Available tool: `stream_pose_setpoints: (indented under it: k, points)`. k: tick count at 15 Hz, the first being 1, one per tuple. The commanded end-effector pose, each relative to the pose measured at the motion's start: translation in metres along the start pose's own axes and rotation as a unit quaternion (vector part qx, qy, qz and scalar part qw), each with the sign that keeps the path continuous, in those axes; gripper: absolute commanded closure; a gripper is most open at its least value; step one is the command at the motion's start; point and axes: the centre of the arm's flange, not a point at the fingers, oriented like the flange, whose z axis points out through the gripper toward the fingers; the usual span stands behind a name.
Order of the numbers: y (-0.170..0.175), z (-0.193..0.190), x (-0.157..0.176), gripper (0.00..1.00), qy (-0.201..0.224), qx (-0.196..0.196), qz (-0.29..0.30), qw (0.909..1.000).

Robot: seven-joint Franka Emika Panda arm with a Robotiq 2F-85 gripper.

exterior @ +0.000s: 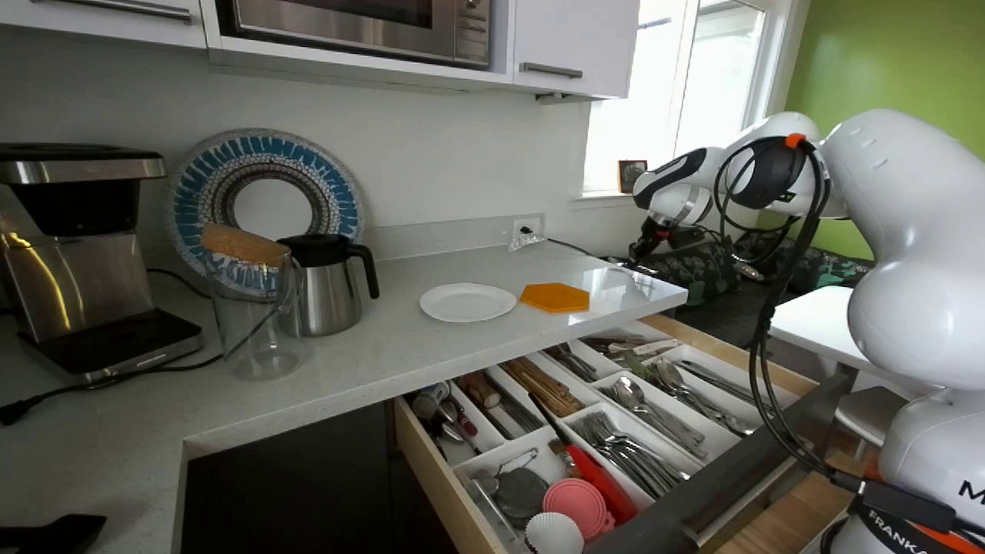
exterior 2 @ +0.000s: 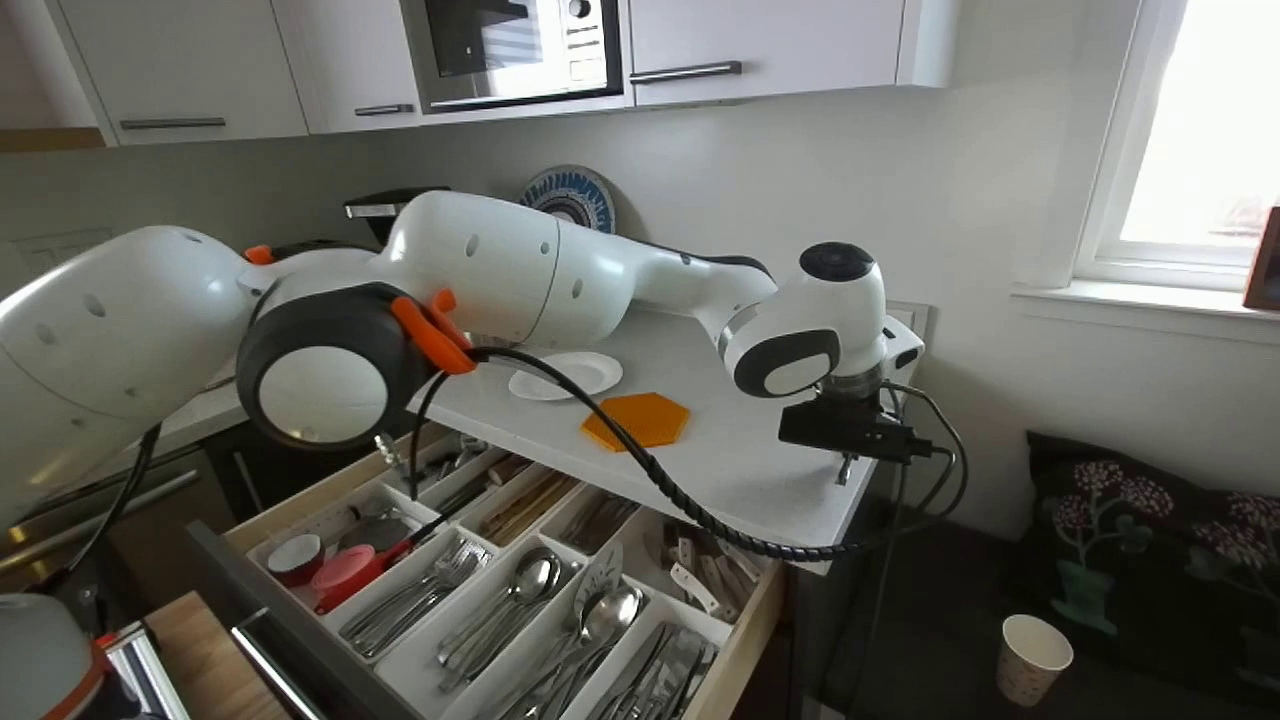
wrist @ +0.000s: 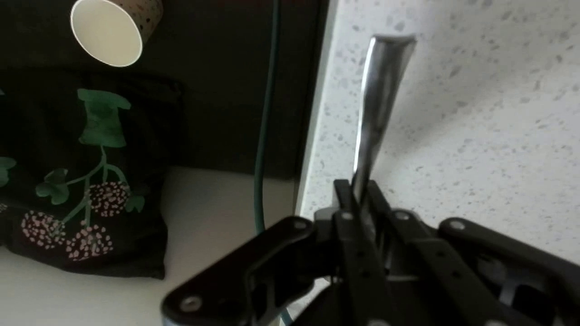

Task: Put the spoon inside the drawer

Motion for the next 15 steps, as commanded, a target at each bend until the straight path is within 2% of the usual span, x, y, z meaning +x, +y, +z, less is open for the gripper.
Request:
stream_pose_setpoints:
  k: [1, 4, 9, 12, 15]
  points:
    - [-0.047, -0.027, -0.056, 0.98, 0.048, -0.003, -0.031, 0.9984]
    - [-0.056, -0.023, -0.064, 0.98, 0.099, -0.026, -0.033, 0.9942]
    - [-0.078, -0.023, -0.093, 0.98, 0.122, -0.053, 0.016, 0.9910]
    - [-0.094, -0.037, -0.109, 0.98, 0.147, -0.089, 0.049, 0.9839]
    - [-0.116, -0.058, -0.124, 0.98, 0.147, -0.108, 0.080, 0.9799]
